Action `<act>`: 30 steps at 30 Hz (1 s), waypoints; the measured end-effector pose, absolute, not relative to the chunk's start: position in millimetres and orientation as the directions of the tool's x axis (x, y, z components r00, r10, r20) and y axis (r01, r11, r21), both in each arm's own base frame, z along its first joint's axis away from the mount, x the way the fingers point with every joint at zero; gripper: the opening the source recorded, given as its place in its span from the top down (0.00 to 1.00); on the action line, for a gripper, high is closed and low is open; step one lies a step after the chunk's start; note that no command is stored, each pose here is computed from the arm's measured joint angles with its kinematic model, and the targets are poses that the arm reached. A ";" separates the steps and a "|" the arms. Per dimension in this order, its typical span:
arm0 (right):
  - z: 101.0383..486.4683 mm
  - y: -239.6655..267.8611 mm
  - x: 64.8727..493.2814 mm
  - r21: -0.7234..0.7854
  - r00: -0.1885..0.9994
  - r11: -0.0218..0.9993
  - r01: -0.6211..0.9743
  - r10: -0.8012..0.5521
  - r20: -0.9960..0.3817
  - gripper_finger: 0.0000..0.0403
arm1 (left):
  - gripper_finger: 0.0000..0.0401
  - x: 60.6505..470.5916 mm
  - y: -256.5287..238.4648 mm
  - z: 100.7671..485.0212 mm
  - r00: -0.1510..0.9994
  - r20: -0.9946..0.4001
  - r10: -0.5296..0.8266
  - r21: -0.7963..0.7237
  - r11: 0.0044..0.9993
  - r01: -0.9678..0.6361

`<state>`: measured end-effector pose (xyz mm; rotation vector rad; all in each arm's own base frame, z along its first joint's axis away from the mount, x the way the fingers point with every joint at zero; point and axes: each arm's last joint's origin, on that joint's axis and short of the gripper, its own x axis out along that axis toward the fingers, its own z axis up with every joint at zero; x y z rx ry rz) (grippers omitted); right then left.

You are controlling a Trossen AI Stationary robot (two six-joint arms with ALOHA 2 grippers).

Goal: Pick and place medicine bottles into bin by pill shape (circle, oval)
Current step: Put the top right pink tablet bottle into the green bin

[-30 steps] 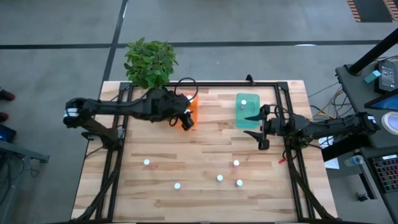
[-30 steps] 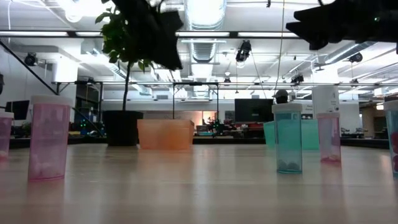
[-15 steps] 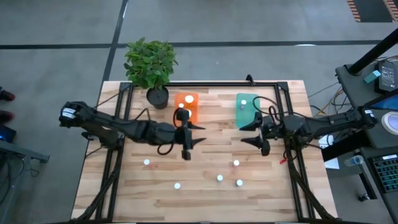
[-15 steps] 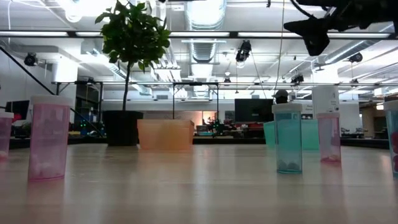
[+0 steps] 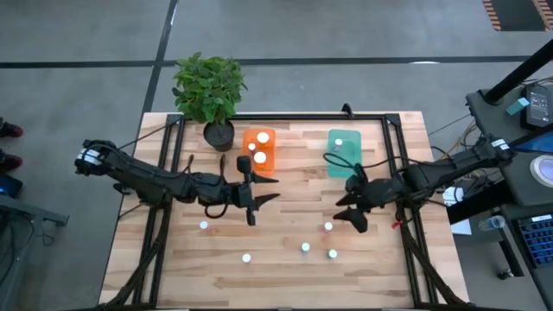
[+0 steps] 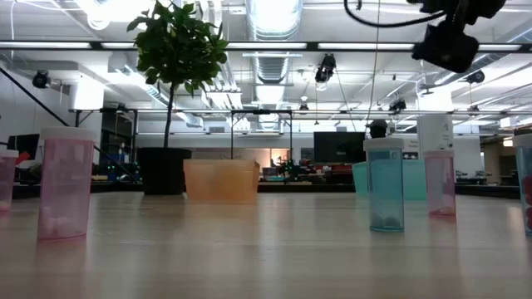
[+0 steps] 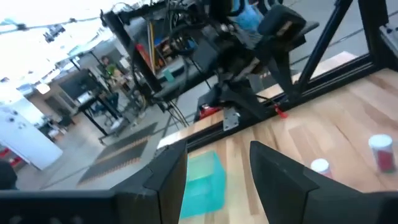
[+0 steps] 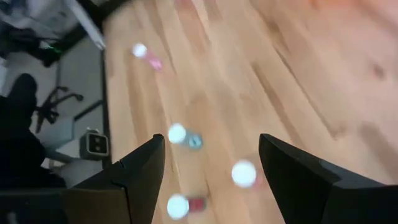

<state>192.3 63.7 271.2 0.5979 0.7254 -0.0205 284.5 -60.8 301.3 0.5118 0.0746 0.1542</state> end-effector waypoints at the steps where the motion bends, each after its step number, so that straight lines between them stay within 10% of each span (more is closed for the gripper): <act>1: 270.5 65.8 194.6 0.511 0.734 0.821 0.255 0.180 -0.655 0.39 | 0.61 282.0 -60.0 300.6 0.985 -0.031 0.168 0.500 0.856 -0.130; 16: 272.7 91.7 248.7 0.289 0.308 0.579 0.763 0.068 -0.949 0.39 | 0.61 261.5 -54.6 301.4 0.984 0.020 0.177 0.474 0.865 -0.165; 30: 242.5 111.8 298.7 0.106 0.088 0.521 0.847 0.059 -0.994 0.39 | 0.61 246.9 -47.5 294.5 0.953 0.015 0.303 0.474 0.837 -0.273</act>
